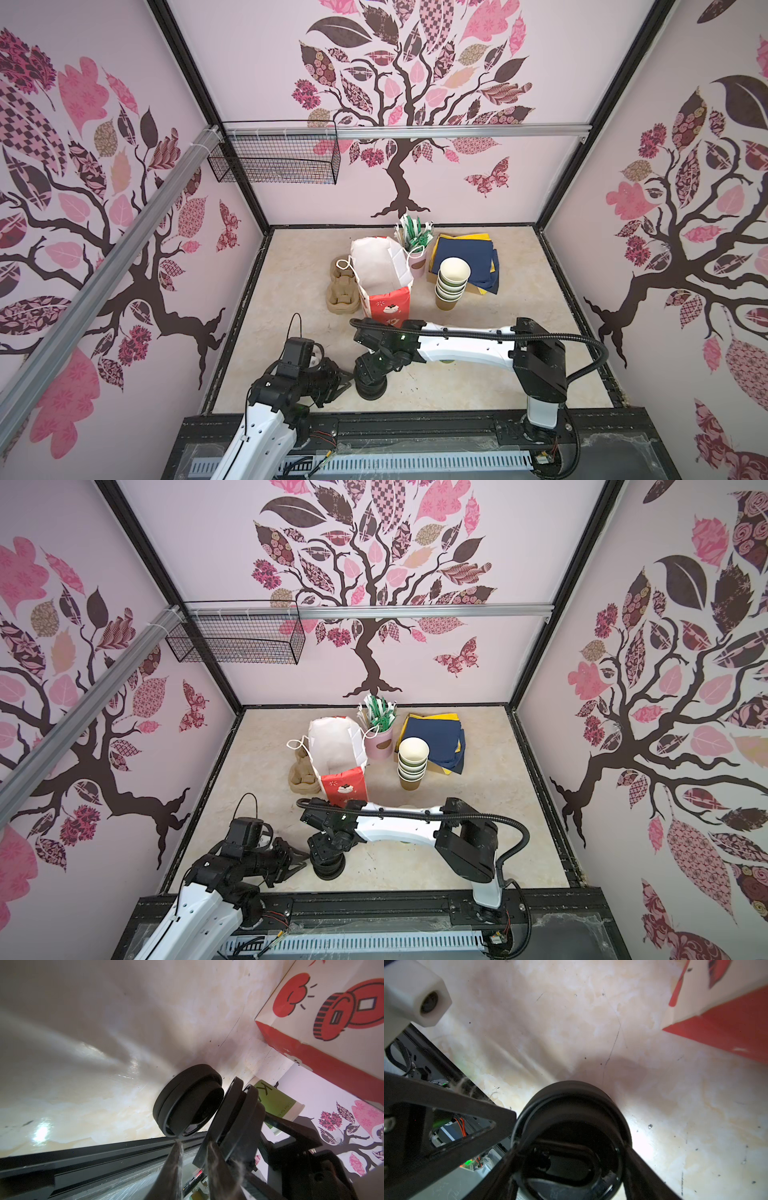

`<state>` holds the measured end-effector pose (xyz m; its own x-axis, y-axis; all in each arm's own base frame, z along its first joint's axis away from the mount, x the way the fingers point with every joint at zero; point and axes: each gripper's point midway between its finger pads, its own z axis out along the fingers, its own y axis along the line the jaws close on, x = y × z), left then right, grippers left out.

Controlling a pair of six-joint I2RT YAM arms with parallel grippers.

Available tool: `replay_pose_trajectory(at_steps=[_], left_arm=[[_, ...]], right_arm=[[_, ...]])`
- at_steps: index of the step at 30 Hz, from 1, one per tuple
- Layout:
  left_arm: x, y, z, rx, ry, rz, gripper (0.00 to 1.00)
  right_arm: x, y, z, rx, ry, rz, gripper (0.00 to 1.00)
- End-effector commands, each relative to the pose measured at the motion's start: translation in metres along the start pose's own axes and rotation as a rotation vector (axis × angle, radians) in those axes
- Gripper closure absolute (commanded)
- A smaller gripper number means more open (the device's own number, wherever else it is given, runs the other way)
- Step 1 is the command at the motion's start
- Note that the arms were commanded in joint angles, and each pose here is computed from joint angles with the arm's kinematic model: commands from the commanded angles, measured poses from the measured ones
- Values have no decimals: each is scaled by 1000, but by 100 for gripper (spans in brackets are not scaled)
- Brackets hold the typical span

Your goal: Pack the takeout coffee

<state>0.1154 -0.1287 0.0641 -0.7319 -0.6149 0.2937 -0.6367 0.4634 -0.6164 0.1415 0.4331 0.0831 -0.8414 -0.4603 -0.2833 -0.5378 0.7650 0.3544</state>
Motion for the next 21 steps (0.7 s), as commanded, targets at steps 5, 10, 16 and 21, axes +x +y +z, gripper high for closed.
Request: replay_pose_trajectory(at_steps=[5,10,16,21], left_arm=[[0,8,8,1,16,-6,75],[0,11,7,-17,7,-10,75],[-2,14,5,-22,-15,-16,72],[-3,12,7,-14,-10,-14,72]], right_arm=[[-21,37,-24,-160,-89,-16,27],[-23,28,-27,-108,-104,-8,27],[-23,2,-40,19,-143,-28,26],[-16,6,-46,-18,-135,-49,26]])
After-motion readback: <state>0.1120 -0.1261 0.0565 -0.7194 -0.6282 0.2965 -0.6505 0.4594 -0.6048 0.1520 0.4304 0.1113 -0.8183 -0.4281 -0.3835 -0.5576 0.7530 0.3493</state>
